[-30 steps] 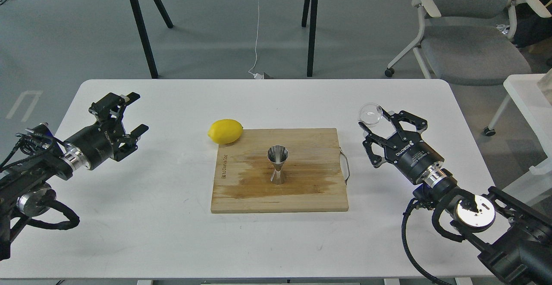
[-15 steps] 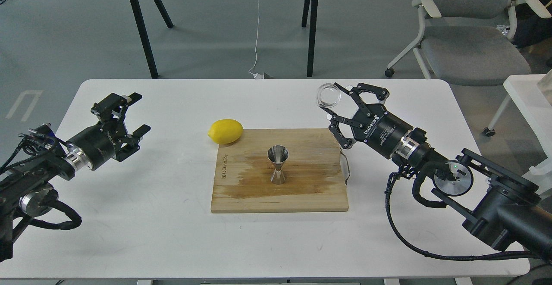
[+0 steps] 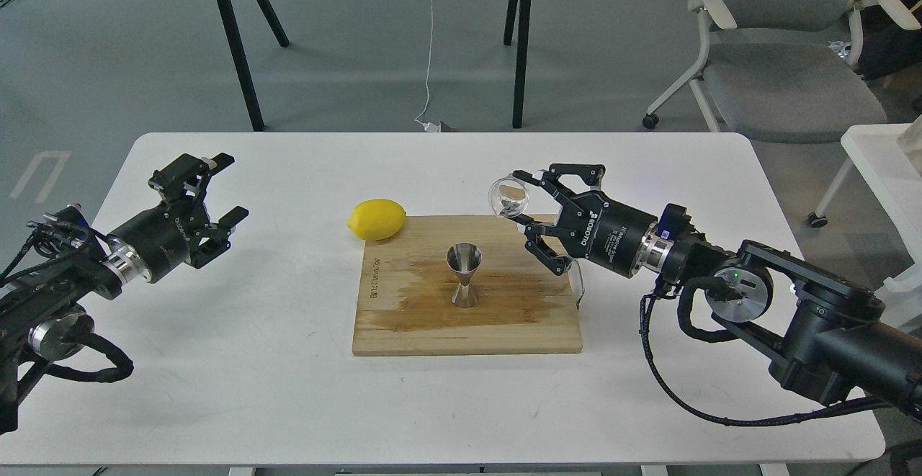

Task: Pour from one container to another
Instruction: 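Grasp the clear glass cup with the right gripper and lift it, then tilt the glass cup over the jigger with the right gripper to pour, then carry the glass cup back toward its spot with the right gripper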

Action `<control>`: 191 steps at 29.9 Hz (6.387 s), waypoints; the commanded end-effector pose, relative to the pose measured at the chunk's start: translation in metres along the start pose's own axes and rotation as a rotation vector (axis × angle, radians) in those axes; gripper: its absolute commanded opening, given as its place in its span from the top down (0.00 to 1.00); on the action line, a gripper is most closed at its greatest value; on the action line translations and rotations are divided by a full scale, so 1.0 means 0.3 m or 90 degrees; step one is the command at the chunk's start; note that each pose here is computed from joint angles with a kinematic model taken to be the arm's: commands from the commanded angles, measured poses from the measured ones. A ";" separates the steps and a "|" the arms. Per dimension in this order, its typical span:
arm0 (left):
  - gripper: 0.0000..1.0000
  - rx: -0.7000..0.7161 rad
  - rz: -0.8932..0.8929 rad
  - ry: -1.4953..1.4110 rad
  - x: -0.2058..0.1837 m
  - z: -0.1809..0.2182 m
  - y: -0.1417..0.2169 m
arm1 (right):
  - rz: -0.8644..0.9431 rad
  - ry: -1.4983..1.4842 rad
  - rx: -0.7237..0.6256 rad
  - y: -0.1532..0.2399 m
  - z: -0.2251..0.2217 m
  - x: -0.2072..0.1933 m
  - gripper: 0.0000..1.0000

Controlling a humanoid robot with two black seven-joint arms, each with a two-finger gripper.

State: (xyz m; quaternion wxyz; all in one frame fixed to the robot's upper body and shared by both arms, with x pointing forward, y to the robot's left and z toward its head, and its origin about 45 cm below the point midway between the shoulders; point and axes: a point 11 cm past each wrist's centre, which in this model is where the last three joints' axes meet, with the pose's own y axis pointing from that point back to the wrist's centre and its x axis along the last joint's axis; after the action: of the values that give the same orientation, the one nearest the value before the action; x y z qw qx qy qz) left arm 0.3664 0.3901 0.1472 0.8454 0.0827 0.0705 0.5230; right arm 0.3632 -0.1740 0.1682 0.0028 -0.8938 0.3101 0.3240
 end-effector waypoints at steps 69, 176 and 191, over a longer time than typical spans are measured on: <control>0.01 0.001 0.000 0.004 -0.006 -0.009 0.000 | -0.056 0.383 -0.181 -0.193 -0.001 -0.127 0.55; 0.00 0.012 0.006 0.016 -0.016 -0.050 -0.006 | 0.124 -0.191 0.298 0.249 -0.024 0.174 0.55; 0.00 0.013 0.006 0.018 -0.019 -0.053 -0.006 | 0.265 -0.557 0.517 0.483 0.204 0.349 0.55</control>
State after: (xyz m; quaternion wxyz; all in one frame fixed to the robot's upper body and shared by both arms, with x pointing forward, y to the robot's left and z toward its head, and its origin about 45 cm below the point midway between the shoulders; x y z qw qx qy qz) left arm 0.3622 0.3854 0.1313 0.8410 0.0840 0.0869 0.5274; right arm 0.3198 -0.3313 0.1002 0.3834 -0.5670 0.5387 0.4912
